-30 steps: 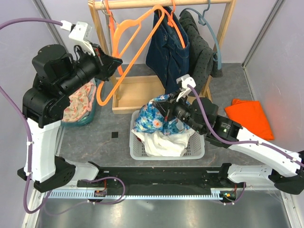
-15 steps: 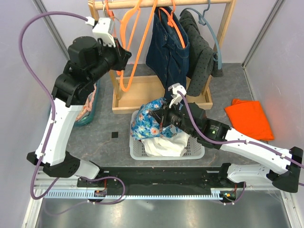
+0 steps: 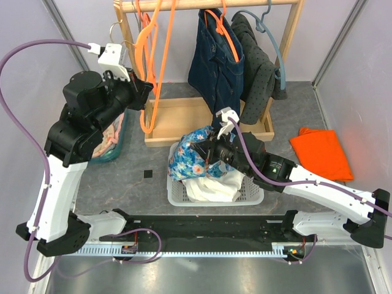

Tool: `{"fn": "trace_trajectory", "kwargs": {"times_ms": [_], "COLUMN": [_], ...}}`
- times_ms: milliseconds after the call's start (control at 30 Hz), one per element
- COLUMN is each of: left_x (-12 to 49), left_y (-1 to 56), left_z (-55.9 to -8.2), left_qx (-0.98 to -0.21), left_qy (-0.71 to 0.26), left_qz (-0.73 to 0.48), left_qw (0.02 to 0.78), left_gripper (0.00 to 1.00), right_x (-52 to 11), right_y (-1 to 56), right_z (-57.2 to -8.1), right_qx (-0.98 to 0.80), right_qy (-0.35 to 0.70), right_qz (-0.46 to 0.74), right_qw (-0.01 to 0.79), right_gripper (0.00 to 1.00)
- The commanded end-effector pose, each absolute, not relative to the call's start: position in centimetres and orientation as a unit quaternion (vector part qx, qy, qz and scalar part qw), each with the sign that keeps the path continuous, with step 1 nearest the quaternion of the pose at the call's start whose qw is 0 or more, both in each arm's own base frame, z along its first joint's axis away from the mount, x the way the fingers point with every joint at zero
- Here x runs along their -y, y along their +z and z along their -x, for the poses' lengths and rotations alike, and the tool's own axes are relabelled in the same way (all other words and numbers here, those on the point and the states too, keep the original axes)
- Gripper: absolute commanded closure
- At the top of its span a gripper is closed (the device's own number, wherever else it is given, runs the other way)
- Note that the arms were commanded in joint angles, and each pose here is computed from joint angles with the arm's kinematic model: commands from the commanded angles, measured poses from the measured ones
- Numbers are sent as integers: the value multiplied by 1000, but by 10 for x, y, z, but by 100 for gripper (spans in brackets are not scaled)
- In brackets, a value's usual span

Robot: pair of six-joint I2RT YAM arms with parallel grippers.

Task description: Remove the skirt from the hanger

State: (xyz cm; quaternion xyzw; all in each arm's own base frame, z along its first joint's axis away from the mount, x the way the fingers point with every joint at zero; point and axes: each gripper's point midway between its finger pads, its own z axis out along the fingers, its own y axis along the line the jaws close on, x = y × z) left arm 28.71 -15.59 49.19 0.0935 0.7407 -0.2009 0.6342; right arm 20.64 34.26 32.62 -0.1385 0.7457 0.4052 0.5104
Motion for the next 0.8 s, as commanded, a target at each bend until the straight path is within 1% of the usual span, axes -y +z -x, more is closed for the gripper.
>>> {"fn": "trace_trajectory", "kwargs": {"times_ms": [0,133,300,467,600,767], "left_x": [147,155,154,146,138,112], "left_y": [487,474,453,435,432,424], "left_z": [-276,-268,-264,-269,-272,-272], "left_qx": [-739,-746,-762,-780,-786,-793], "left_qy": [-186,-201,-197,-168,-148,-102], "left_qz": [-109,-136,-146,-137,-124,-94], "left_qw": [638,620,599,587,588,593], "left_gripper": [98,98,98,98,98,98], "right_x": [-348,-350,-349,-345,-342,-335], "right_y": [343,346,351,358,359,360], "right_z": [-205,-204,-204,-204,-204,-206], "right_qx": [-727,-724,-722,-718,-719,-721], "right_qy": [431,435,437,437,434,426], "right_qz": [134,135,133,128,127,117], "right_qw": [519,517,521,527,528,535], "right_gripper": [100,100,100,100,100,100]}}
